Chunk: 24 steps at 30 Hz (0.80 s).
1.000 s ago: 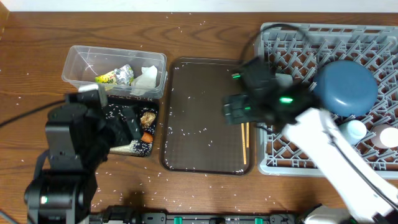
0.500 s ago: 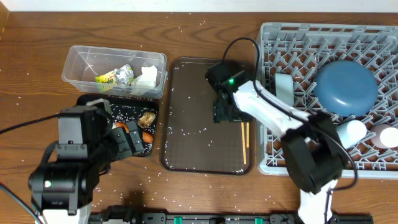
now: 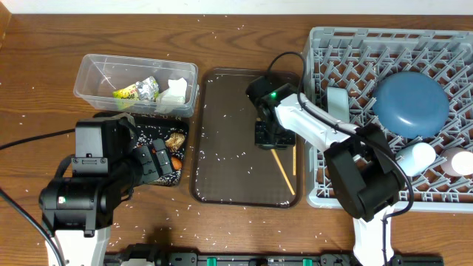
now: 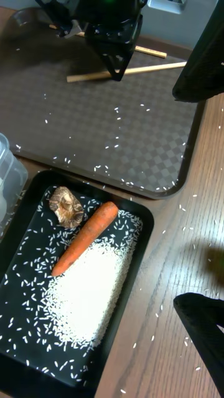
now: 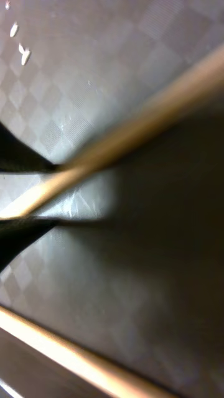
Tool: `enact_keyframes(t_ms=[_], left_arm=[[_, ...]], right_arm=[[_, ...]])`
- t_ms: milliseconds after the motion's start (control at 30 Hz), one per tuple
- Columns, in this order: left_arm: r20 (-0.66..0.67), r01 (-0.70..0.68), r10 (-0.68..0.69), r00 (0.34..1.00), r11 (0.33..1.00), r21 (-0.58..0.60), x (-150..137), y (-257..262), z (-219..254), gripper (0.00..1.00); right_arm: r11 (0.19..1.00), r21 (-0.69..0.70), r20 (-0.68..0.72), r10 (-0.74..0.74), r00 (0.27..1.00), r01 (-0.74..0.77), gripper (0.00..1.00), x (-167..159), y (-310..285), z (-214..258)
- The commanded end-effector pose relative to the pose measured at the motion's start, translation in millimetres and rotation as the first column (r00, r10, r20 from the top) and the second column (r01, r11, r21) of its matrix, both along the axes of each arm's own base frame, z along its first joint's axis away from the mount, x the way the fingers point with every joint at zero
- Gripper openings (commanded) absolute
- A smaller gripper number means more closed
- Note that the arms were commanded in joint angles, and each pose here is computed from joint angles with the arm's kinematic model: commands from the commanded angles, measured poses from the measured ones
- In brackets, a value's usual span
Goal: Sort waste into correct bins and load items into the dishwasher rack
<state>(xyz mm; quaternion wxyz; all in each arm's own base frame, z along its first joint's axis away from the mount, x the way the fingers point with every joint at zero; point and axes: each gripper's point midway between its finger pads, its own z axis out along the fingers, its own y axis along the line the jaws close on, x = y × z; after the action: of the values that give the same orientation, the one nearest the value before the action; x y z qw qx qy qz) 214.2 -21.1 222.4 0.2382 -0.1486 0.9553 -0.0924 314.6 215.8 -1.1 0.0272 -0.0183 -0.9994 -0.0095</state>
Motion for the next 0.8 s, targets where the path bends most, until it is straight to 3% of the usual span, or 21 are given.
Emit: enact_keyframes(t_ms=[0,233,433,600,767], left_arm=[[-0.013,-0.011,0.011,1.0,1.0,0.003,0,2,-2,0.98],[-0.015,-0.011,0.011,1.0,1.0,0.003,0,2,-3,0.98],[-0.016,-0.011,0.011,1.0,1.0,0.003,0,2,-3,0.98],[-0.017,-0.011,0.011,1.0,1.0,0.003,1,2,-3,0.98],[-0.017,-0.011,0.011,1.0,1.0,0.003,1,2,-3,0.98]], right_arm=[[0.999,-0.031,-0.051,0.018,0.999,-0.019,0.01,-12,0,-21],[0.992,0.043,0.053,0.114,0.992,-0.116,0.01,8,0,22],[0.986,0.106,0.219,0.106,0.97,-0.132,0.01,25,-18,96],[0.996,0.089,0.379,-0.016,0.925,-0.019,0.01,44,-79,160],[0.998,0.039,0.424,-0.053,0.904,0.04,0.01,52,-151,182]])
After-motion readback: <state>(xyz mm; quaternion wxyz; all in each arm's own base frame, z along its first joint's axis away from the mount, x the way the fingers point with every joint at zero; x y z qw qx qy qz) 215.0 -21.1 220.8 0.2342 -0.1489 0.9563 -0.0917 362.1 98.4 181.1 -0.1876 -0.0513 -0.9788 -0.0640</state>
